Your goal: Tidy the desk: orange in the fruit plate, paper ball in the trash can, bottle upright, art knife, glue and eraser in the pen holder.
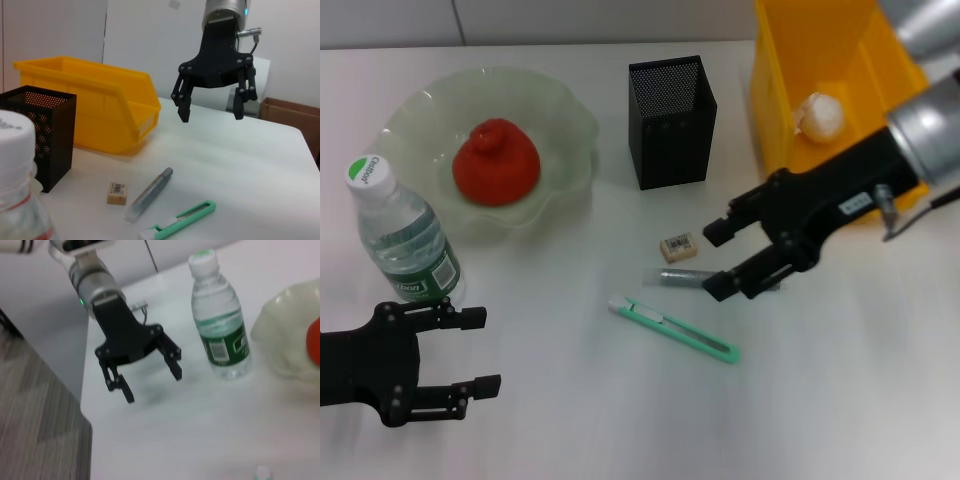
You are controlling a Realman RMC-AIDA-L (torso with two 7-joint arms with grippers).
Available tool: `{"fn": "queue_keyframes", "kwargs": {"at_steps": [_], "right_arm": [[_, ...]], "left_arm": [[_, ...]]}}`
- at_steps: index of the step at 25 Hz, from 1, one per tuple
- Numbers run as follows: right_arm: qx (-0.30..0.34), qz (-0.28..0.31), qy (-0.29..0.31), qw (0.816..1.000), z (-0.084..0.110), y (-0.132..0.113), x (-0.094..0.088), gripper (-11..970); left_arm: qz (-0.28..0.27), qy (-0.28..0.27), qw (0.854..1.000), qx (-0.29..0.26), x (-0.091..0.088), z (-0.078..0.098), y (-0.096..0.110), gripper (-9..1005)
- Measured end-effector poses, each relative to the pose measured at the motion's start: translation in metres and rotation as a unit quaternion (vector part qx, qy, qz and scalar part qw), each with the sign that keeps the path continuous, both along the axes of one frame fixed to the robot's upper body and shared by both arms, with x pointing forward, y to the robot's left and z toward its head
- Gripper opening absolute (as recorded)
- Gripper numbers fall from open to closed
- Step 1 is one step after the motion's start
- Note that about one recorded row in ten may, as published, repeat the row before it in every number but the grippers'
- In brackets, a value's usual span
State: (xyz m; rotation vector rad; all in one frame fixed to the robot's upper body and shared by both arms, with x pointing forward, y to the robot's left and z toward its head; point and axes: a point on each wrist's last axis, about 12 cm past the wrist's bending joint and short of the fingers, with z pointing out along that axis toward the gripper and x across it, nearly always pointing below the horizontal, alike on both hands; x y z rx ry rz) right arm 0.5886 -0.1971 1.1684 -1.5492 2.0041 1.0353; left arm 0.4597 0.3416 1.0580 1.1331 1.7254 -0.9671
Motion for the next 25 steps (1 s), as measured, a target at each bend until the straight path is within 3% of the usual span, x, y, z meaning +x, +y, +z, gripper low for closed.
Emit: {"fn": "queue_keyframes", "kwargs": {"at_steps": [9, 25], "right_arm": [[-0.077, 0.040, -0.020, 0.996, 0.001, 0.052, 0.007, 751], [-0.118, 0.078, -0.082, 0.987, -0.026, 0.098, 0.000, 741]], "left_arm": [[0.000, -0.001, 1.000, 0.000, 0.002, -0.001, -0.002, 776], [0.006, -0.003, 1.000, 0.000, 0.003, -0.002, -0.004, 776]]}}
